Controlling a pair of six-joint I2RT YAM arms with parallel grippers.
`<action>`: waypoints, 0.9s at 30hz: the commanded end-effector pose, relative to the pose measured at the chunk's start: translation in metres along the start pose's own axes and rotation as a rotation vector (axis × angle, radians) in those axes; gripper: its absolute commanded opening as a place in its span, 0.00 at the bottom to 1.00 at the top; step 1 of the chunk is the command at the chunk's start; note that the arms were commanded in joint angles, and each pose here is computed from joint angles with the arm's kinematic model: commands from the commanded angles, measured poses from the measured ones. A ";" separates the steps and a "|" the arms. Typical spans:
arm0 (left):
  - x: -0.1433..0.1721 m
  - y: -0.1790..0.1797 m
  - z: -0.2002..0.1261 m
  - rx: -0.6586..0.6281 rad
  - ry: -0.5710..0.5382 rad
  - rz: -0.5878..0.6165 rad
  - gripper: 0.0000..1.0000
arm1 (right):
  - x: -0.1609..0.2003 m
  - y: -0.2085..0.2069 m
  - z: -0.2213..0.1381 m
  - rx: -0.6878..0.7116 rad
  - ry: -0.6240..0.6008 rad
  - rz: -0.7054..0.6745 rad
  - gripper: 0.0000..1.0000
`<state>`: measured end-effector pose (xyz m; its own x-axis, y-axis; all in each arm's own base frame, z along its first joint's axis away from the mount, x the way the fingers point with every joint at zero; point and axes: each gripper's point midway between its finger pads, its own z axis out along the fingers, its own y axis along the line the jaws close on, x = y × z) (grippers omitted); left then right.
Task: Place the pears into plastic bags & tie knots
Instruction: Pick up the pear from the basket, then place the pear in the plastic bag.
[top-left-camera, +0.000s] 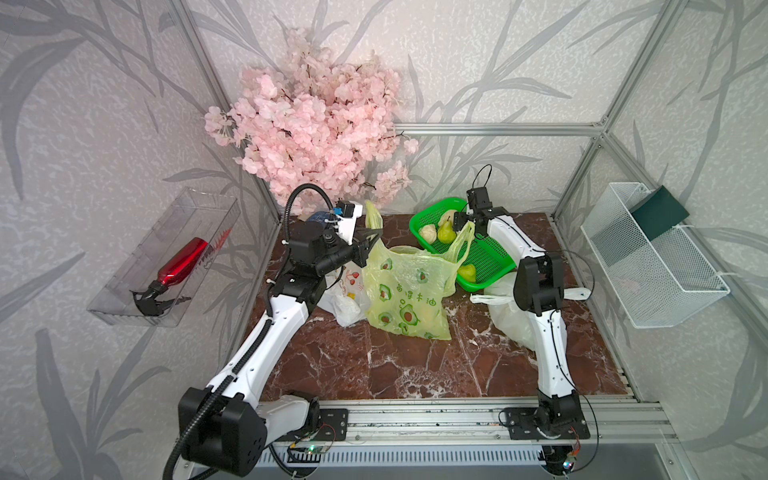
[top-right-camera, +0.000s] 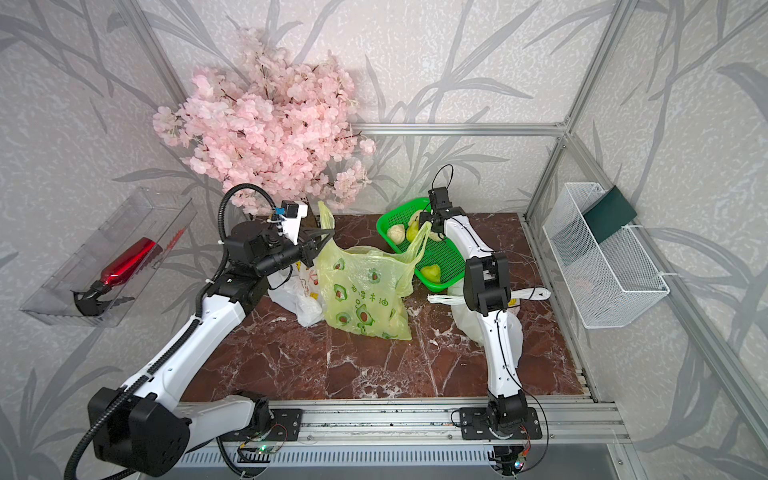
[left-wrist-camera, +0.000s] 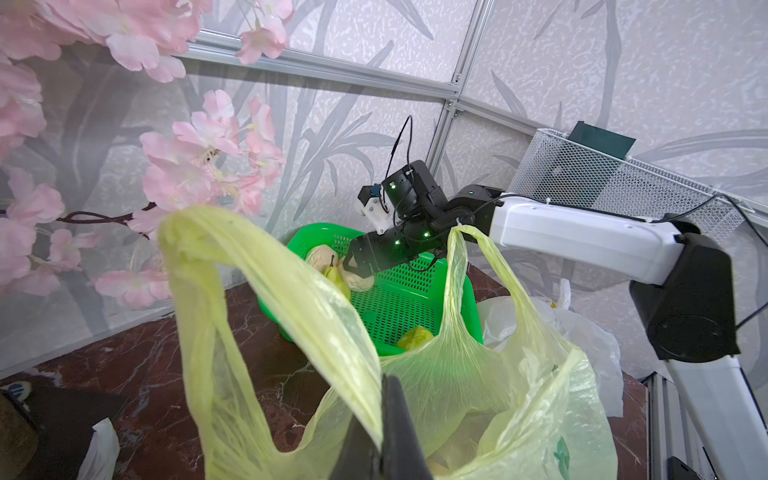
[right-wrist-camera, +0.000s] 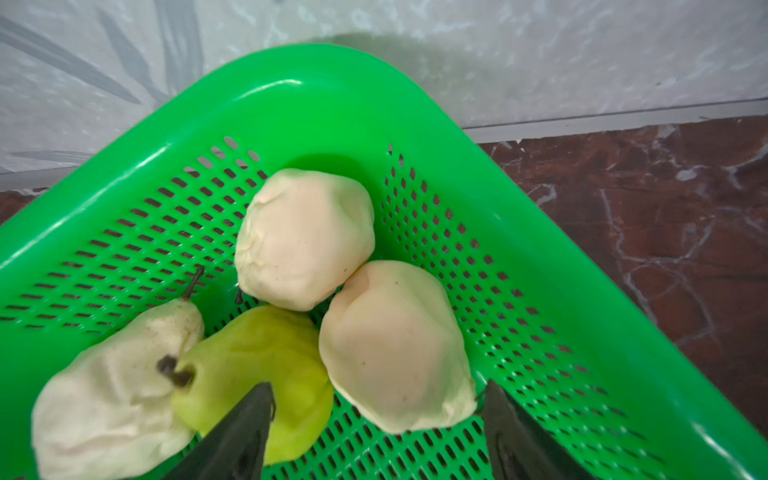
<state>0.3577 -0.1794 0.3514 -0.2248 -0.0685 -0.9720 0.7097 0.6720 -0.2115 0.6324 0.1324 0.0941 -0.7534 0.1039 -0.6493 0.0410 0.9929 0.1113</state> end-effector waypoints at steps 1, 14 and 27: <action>-0.012 -0.012 -0.007 0.030 -0.029 0.052 0.00 | 0.018 -0.008 0.018 0.054 0.069 -0.019 0.78; -0.002 -0.012 -0.010 0.022 -0.008 0.058 0.00 | -0.005 0.006 -0.040 -0.002 0.033 -0.059 0.33; 0.006 -0.011 -0.013 0.022 0.019 0.085 0.00 | -0.013 0.038 -0.226 -0.292 -0.187 0.070 0.29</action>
<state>0.3479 -0.1785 0.3439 -0.2123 -0.0177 -0.9770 0.7234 0.6694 -0.1693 0.5086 0.1438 0.2222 -0.7051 0.1320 -0.6967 -0.0651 0.9663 0.2490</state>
